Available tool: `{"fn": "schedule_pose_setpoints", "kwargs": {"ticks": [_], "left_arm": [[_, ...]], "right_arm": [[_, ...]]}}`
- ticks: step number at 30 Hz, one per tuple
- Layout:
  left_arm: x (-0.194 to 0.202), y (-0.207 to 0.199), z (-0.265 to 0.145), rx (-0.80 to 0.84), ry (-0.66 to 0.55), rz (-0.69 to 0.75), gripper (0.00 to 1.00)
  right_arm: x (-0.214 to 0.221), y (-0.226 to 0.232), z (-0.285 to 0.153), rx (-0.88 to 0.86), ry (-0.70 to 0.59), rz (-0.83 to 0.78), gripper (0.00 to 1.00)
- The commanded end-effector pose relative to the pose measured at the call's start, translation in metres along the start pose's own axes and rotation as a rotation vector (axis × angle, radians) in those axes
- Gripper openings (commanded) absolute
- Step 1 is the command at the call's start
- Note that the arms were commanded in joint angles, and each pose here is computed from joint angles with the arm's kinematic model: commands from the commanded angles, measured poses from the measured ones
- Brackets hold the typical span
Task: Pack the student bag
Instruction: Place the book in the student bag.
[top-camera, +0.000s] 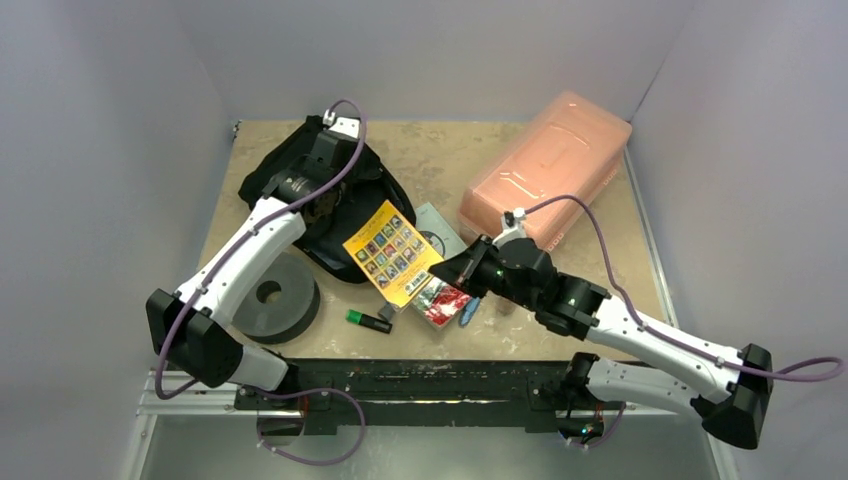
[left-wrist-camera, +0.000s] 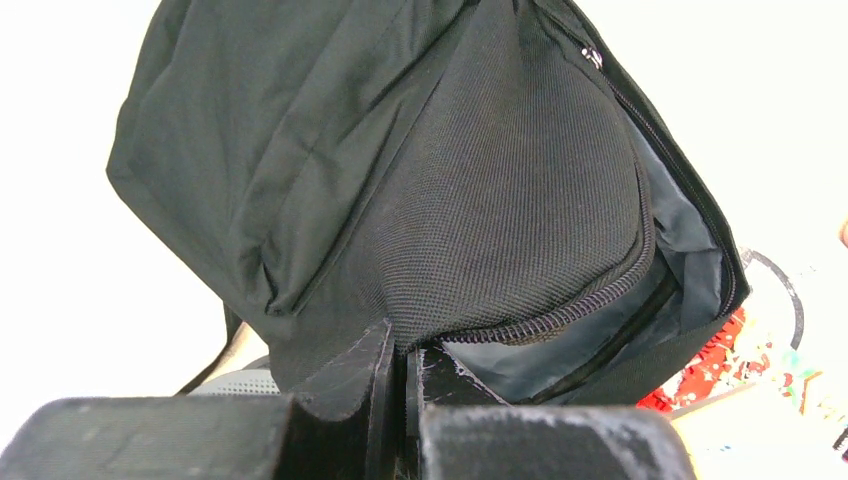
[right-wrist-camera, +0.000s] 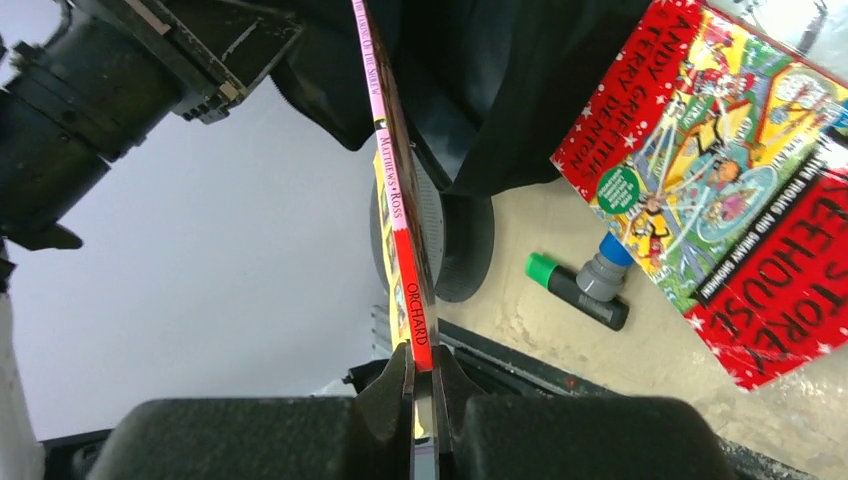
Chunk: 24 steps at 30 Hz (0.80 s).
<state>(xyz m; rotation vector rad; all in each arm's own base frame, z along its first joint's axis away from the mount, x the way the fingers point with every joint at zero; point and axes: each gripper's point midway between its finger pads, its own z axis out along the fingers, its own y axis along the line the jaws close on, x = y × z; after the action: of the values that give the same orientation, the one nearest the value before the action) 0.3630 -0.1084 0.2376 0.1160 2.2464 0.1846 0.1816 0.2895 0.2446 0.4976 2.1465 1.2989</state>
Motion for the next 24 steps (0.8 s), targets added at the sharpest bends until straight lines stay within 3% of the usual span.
{"fn": "schedule_pose_setpoints", "kwargs": {"ticks": [1, 12, 20, 24], "left_arm": [[-0.038, 0.015, -0.023, -0.007, -0.177, 0.003, 0.00], [-0.043, 0.025, -0.023, -0.007, -0.192, -0.008, 0.00], [-0.044, 0.027, -0.007, 0.081, -0.151, -0.109, 0.00], [-0.053, 0.024, -0.002, 0.109, -0.131, -0.118, 0.00]], "right_arm": [[0.002, 0.040, 0.009, -0.101, 0.042, -0.108, 0.00], [-0.042, 0.063, 0.102, -0.229, 0.038, -0.076, 0.00], [-0.060, 0.074, 0.209, -0.268, 0.055, -0.073, 0.00], [-0.093, 0.080, 0.258, -0.269, 0.017, -0.105, 0.00]]}}
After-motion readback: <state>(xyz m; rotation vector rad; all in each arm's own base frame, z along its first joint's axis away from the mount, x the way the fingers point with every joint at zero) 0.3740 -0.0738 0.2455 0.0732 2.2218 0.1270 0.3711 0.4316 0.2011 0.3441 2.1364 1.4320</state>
